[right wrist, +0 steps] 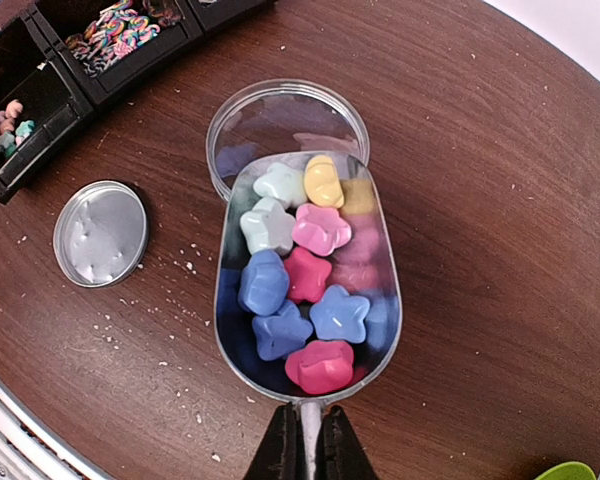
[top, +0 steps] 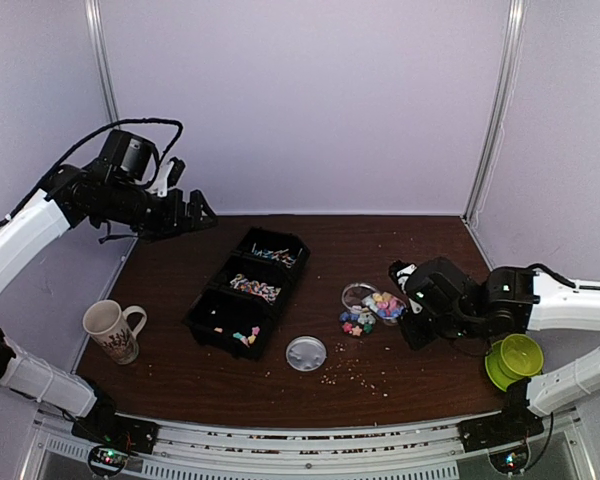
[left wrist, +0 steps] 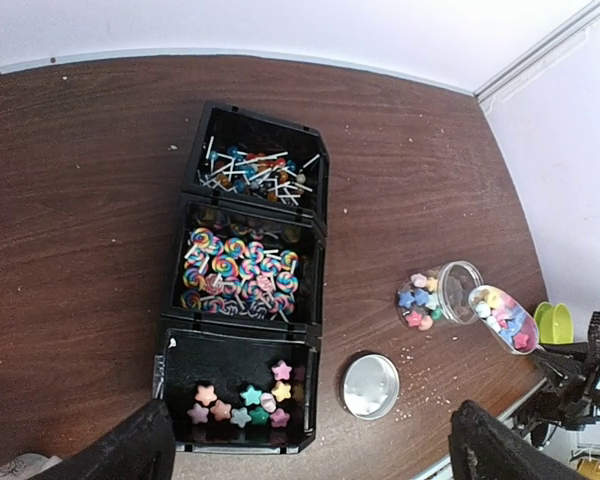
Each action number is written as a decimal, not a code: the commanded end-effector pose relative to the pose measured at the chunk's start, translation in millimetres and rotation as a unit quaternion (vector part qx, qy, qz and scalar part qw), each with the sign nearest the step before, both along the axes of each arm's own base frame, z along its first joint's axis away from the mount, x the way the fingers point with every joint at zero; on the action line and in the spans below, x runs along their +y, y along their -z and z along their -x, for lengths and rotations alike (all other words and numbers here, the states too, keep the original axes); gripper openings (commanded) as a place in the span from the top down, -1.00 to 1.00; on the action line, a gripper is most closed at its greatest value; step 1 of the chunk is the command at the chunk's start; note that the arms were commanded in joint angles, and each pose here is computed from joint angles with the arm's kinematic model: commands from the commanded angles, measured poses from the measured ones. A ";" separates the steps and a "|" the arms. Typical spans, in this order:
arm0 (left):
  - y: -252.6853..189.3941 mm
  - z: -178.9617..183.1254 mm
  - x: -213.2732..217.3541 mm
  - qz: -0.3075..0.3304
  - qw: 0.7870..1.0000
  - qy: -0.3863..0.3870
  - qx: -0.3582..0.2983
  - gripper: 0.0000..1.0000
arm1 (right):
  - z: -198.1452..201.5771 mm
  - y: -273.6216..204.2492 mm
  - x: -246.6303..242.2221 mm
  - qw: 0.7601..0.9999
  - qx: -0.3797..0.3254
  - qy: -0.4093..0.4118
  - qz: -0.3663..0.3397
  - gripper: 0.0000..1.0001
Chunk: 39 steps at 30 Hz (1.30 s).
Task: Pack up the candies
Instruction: Place the fake candies in the packing box.
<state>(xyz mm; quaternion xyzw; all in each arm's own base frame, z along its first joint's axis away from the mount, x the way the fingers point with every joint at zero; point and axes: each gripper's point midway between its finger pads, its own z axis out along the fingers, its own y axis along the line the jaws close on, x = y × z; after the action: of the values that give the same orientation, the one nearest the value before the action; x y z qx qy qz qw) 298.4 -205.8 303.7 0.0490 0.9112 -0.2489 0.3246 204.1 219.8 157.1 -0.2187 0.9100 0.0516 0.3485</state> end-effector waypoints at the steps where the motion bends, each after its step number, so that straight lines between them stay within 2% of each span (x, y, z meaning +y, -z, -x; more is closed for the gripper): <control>1: -25.4 7.0 -8.5 0.021 1.000 0.010 -0.020 -0.96 | -2.4 -11.3 4.8 1.000 -0.006 0.004 -0.014 1.00; 10: -20.1 9.4 -16.4 0.026 0.999 0.026 -0.008 -0.96 | -0.6 -9.2 2.3 1.000 0.000 0.004 -0.008 1.00; 18: -28.6 8.3 1.9 0.004 0.999 -0.002 -0.044 -0.96 | -1.3 -20.1 -0.7 1.000 -0.012 0.004 -0.013 1.00; 27: 17.9 -0.2 16.8 -0.063 0.998 -0.022 -0.013 -0.96 | -3.0 -23.6 0.9 1.000 -0.011 -0.002 0.003 1.00; 39: 58.4 -16.8 30.1 -0.069 0.997 -0.014 0.003 -0.96 | -1.6 -29.9 4.2 0.999 0.008 -0.019 0.038 1.00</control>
<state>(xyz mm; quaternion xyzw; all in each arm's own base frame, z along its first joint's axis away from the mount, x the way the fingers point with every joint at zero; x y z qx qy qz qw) 302.8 -171.2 246.5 0.0398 0.9361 -0.1729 0.3038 203.5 221.5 175.1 -0.2419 0.9111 0.0336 0.3319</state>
